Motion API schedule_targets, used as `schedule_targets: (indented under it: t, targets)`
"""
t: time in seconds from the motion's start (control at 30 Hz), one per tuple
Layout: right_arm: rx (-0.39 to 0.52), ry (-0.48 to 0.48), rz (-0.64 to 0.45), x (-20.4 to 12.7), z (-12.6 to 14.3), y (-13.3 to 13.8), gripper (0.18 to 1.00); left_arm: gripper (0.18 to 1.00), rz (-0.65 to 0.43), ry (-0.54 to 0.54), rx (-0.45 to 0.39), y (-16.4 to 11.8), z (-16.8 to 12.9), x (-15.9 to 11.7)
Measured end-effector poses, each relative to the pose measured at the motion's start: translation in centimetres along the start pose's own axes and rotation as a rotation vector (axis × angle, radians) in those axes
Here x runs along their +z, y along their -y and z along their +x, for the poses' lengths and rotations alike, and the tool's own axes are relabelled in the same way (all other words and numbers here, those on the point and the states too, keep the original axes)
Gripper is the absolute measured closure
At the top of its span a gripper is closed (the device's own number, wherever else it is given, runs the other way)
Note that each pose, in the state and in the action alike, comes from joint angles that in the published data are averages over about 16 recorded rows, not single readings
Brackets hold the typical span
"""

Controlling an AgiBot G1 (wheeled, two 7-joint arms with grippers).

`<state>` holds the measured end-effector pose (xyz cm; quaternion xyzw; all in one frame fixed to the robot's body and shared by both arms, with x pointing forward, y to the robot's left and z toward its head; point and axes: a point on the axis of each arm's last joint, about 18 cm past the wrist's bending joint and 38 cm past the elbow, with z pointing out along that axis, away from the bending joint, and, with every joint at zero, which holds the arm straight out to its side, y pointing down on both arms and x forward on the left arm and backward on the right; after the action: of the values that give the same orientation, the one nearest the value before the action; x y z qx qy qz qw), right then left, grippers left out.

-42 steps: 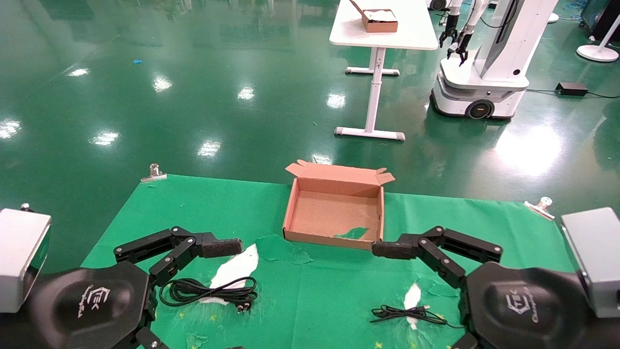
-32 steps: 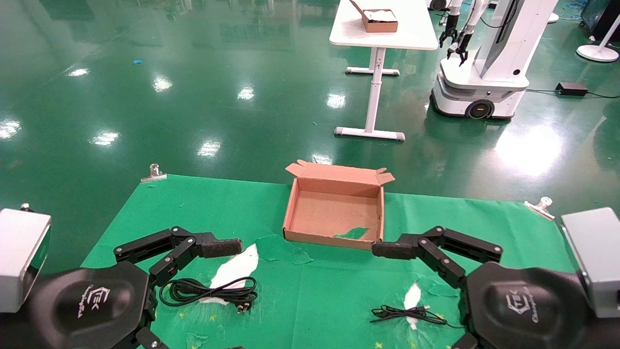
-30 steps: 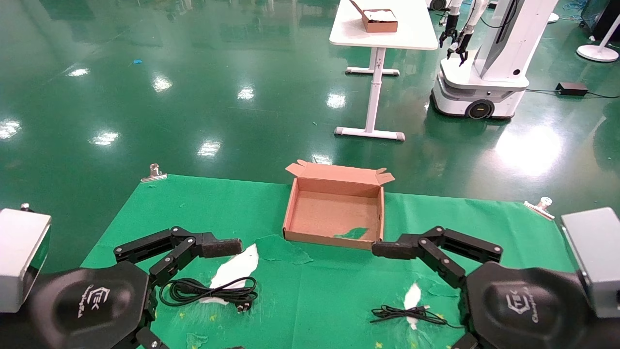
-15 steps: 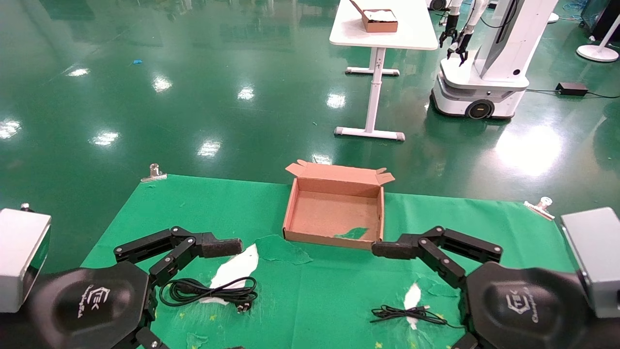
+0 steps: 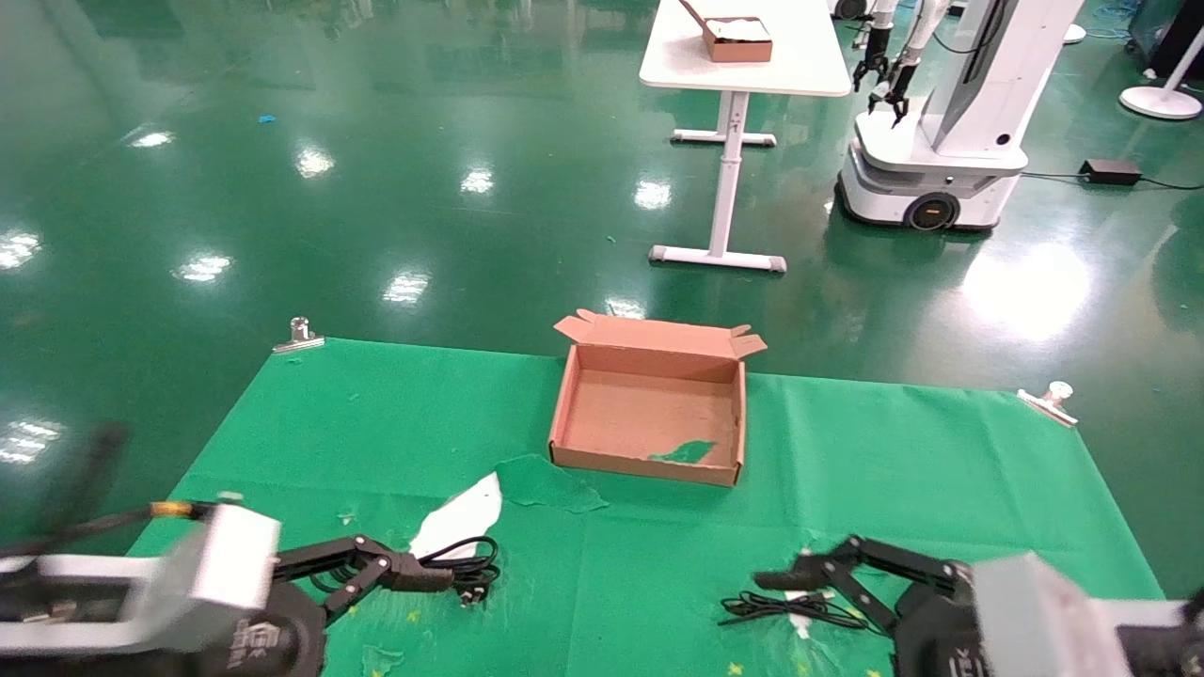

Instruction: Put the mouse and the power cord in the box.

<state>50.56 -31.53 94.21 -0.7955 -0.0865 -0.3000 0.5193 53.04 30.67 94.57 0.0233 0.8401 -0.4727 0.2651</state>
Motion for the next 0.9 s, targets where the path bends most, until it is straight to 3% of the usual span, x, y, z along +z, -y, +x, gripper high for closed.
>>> schedule_targets:
  t: [0.3,0.9]
  targets:
    - [-0.056,-0.036,-0.166,1.1,1.2,-2.7,0.178,0.184,-0.262,0.066,0.05,-2.0,-4.4,2.5]
    - [-0.06,-0.037,-0.175,1.8,1.6,-2.8,0.178,0.184,-0.464,0.141,0.102,-3.7,-8.3,5.9]
